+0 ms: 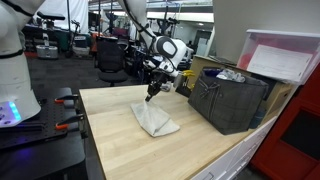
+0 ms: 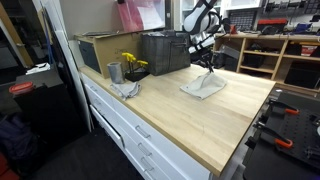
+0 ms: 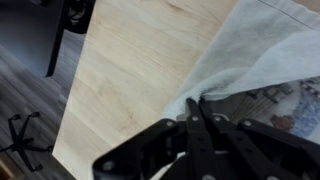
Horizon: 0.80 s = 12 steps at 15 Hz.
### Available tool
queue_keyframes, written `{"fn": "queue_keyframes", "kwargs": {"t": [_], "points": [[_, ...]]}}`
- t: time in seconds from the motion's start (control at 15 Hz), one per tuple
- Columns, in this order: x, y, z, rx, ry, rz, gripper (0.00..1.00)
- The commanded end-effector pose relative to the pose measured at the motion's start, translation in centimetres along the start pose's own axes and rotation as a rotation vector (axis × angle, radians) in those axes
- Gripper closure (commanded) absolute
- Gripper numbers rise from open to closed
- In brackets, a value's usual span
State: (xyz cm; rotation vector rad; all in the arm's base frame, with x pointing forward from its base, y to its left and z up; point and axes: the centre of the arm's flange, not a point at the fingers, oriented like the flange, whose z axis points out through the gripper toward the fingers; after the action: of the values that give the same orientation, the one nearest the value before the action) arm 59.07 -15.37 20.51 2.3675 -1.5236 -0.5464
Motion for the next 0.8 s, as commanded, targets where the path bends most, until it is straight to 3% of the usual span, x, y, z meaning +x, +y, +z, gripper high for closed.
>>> {"fn": "queue_keyframes", "kwargs": {"t": [0.0, 0.4, 0.73], "points": [[-1.8, 5.0, 2.0, -0.018, -0.010, 0.007, 0.99], [-1.3, 9.0, 4.9, -0.047, 0.022, -0.022, 0.99], [-1.2, 10.9, 5.2, -0.043, 0.093, -0.113, 0.99]]}}
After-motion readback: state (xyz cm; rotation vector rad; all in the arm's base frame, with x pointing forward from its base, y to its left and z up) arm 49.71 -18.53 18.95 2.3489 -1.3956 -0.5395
